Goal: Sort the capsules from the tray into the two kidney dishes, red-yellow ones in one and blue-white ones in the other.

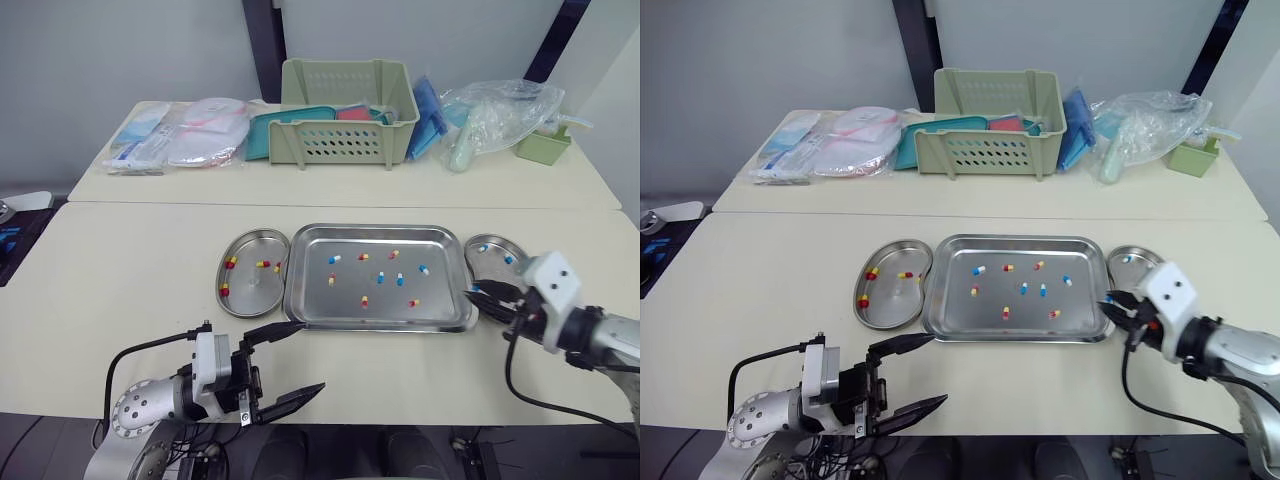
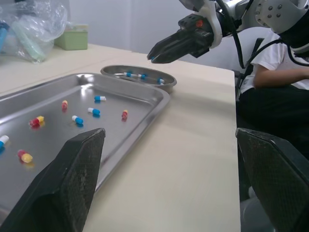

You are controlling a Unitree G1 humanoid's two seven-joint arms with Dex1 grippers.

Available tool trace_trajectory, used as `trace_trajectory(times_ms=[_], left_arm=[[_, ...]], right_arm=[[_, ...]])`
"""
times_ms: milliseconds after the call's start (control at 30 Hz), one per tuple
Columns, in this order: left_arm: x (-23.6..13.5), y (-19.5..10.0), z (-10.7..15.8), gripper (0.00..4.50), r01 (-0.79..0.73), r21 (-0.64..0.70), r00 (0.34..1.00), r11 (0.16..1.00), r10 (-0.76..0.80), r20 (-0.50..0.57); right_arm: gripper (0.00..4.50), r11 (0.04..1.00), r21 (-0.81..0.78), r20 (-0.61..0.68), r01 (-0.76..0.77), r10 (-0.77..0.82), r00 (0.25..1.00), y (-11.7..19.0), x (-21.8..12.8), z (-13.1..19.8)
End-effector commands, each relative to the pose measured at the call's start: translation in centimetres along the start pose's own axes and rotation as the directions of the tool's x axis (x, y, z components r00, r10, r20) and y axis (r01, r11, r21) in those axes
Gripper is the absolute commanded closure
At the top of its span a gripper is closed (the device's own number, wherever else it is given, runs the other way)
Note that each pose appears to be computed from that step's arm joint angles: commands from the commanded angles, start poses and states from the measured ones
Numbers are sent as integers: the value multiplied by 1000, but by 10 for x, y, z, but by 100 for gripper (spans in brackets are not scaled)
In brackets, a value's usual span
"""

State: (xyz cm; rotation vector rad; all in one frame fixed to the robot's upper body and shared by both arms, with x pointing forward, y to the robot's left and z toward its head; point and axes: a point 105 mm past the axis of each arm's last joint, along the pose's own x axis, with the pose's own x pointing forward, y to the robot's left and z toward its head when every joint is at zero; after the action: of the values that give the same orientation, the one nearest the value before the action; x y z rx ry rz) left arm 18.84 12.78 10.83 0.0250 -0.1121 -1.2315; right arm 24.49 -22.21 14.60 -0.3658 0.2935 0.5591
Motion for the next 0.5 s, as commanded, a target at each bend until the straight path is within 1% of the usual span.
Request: trace_trajectory(times_ms=[33, 133, 300, 367, 400, 467, 500], left_arm=[[7, 0, 7, 0, 21, 34, 999, 999, -23, 34], [9, 0, 8, 0, 27, 35, 999, 999, -28, 39], [11, -1, 9, 0, 23, 41, 999, 999, -25, 47], [12, -1, 10, 0, 19, 43, 998, 999, -21, 52], [12, -1, 10, 0, 18, 43, 998, 999, -20, 54], [13, -1, 11, 0, 13, 44, 998, 999, -15, 56], [13, -1, 11, 0, 9, 44, 998, 999, -12, 57]], right_arm=[[378, 978, 57, 14, 202, -203, 979, -37, -18, -11], [378, 957, 96, -10, 275, -275, 961, -49, -18, -24], [378, 950, 129, -18, 285, -285, 958, -50, -15, -28], [306, 951, 140, -13, 275, -276, 961, -49, -13, -27], [292, 952, 146, -9, 268, -270, 963, -48, -13, -26], [233, 955, 150, -4, 257, -260, 966, -46, -12, -25], [214, 955, 151, -3, 256, -259, 966, -46, -12, -25]])
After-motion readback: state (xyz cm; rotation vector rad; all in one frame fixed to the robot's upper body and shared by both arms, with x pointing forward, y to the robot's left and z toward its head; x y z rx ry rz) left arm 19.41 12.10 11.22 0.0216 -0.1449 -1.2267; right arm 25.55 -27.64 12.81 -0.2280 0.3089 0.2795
